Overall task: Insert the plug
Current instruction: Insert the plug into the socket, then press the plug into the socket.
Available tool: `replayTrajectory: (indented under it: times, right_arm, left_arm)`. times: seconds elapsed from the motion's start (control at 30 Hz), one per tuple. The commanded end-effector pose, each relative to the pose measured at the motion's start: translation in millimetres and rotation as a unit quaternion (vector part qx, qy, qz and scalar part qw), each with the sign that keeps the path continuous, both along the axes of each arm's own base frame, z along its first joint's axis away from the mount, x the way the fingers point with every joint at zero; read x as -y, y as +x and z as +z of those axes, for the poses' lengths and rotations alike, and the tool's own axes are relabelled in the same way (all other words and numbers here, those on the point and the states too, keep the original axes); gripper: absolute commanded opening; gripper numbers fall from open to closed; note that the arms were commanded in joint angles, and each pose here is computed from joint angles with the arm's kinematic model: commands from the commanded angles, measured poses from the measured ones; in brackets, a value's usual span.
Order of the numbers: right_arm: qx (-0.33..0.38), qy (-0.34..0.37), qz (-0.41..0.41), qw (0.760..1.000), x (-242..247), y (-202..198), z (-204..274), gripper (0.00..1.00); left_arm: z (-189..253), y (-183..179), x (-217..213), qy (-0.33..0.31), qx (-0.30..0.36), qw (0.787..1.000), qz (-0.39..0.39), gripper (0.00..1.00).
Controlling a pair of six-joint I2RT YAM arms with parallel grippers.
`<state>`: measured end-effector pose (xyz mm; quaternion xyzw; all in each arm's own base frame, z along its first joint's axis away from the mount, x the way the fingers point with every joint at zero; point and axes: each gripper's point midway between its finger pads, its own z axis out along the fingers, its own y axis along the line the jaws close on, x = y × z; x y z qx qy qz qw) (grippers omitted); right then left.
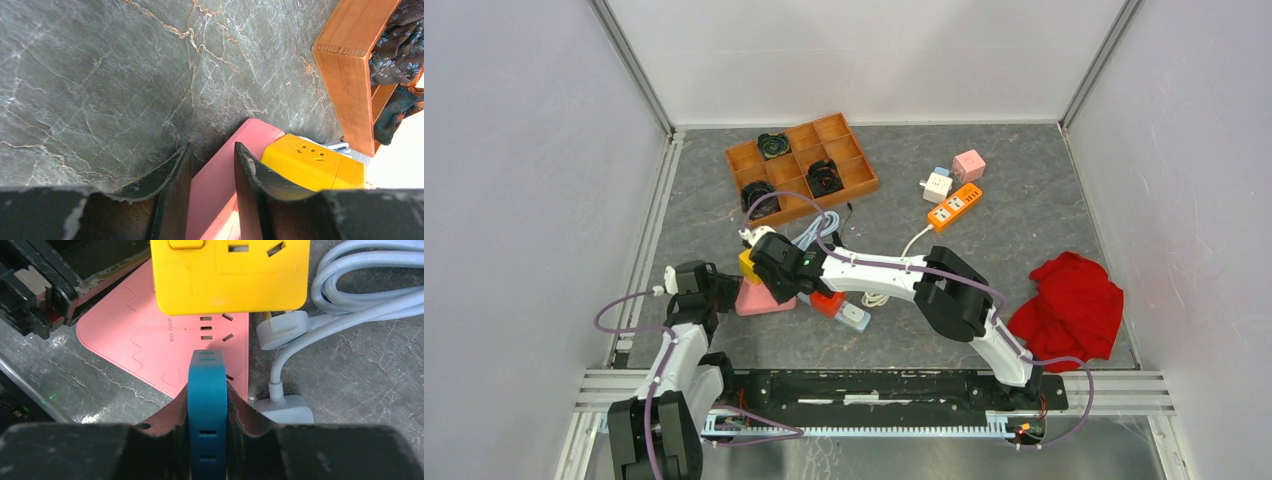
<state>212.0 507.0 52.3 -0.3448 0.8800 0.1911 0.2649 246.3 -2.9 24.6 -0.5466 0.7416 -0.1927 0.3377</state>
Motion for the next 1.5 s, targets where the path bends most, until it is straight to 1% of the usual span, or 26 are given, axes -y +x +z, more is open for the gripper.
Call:
replayTrajectory:
  times: [0.0,0.13,0.2,0.3,0.33,0.43,0.5,0.8,0.97,1.0,1.13,1.2,1.3,1.4,1.47]
  right_arm:
    - [0.026,0.033,0.01,0.999,-14,9,24,0.39]
    - [0.048,0.052,0.003,0.997,-19,22,52,0.51]
    - [0.053,0.061,0.0,0.997,-19,27,62,0.54]
    - [0.057,0.067,-0.004,0.996,-15,35,70,0.55]
    - [0.057,0.069,-0.004,0.996,-13,37,72,0.55]
    - [0.055,0.072,-0.006,0.996,-7,38,73,0.49]
    - [0.051,0.074,-0.005,0.996,-3,37,71,0.48]
    - [0.026,0.075,0.016,0.997,7,20,55,0.49]
    - [0.019,0.076,0.024,0.997,8,15,50,0.52]
    - [0.019,0.077,0.026,0.996,7,14,49,0.51]
    - [0.017,0.074,0.035,0.996,6,13,44,0.36]
    - [0.016,0.07,0.037,0.997,6,11,41,0.33]
    - [0.016,0.068,0.04,0.997,5,8,38,0.32]
    - [0.017,0.064,0.043,0.997,3,5,37,0.36]
    - [0.019,0.059,0.044,0.997,4,4,35,0.35]
  left_arm:
    - [5,-1,9,-0.005,-0.005,1.0,-0.028,0.44]
    - [9,-3,4,0.01,-0.01,1.0,-0.023,0.47]
    - [12,-3,1,0.016,-0.008,1.0,-0.02,0.48]
    - [18,-1,-2,0.027,-0.005,0.999,-0.019,0.49]
    - [19,0,-3,0.029,-0.006,0.999,-0.017,0.49]
    - [21,1,-4,0.035,-0.007,0.999,-0.019,0.5]
    - [20,0,-5,0.036,-0.008,0.999,-0.018,0.5]
    - [20,0,-5,0.035,-0.007,0.999,-0.017,0.5]
    - [19,0,-5,0.035,-0.008,0.999,-0.016,0.5]
    - [19,0,-5,0.034,-0.008,0.999,-0.016,0.5]
    - [19,0,-5,0.035,-0.007,0.999,-0.016,0.5]
    - [19,-1,-5,0.035,-0.007,0.999,-0.016,0.5]
    - [18,-1,-4,0.035,-0.009,0.999,-0.017,0.5]
    - [18,-1,-5,0.035,-0.007,0.999,-0.017,0.5]
    - [20,0,-5,0.036,-0.005,0.999,-0.017,0.5]
